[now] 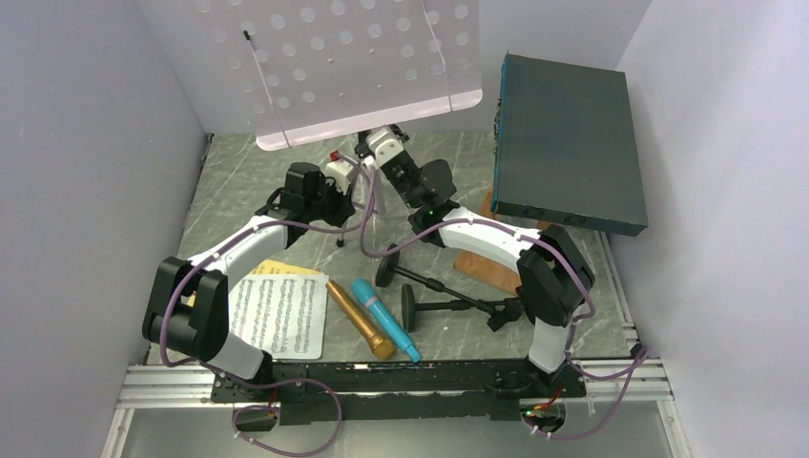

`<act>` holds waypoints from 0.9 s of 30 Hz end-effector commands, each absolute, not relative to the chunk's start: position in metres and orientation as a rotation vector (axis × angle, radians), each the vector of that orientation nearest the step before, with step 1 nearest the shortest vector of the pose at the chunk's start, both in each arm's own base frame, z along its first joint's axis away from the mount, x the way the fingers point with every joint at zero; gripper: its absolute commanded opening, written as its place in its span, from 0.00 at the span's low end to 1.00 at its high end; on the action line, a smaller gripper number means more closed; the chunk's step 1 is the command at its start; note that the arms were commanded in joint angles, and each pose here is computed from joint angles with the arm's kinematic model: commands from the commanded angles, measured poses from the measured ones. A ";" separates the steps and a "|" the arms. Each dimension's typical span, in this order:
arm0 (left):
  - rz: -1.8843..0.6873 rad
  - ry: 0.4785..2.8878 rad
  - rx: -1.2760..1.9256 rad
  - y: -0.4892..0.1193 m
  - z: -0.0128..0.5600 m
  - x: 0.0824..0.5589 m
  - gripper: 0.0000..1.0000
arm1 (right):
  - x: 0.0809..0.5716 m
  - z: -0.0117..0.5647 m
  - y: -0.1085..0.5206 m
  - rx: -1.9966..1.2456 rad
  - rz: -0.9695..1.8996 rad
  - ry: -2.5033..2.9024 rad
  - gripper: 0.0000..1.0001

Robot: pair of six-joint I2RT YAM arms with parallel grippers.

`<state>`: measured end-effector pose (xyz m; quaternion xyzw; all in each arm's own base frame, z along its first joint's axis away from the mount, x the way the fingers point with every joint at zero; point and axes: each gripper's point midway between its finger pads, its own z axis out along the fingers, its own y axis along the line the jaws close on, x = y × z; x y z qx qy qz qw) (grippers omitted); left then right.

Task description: Set up the instrument practice props

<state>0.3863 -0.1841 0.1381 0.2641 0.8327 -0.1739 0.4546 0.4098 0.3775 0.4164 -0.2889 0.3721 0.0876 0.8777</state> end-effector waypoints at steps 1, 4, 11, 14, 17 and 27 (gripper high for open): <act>-0.206 2.139 0.444 -0.120 0.125 0.407 0.00 | 0.328 0.529 0.346 -0.593 0.032 0.378 0.00; -0.147 2.140 0.422 -0.108 0.129 0.410 0.00 | 0.332 0.523 0.344 -0.616 0.040 0.389 0.00; -0.018 2.104 0.425 -0.084 0.167 0.423 0.00 | 0.347 0.519 0.351 -0.675 0.007 0.387 0.00; 0.050 2.144 0.439 -0.074 0.179 0.423 0.00 | 0.354 0.519 0.354 -0.699 -0.036 0.390 0.00; 0.058 2.160 0.428 -0.071 0.182 0.419 0.00 | 0.357 0.516 0.355 -0.715 -0.062 0.398 0.00; -0.004 2.085 0.410 -0.088 0.145 0.403 0.00 | 0.355 0.486 0.355 -0.563 0.351 0.584 0.00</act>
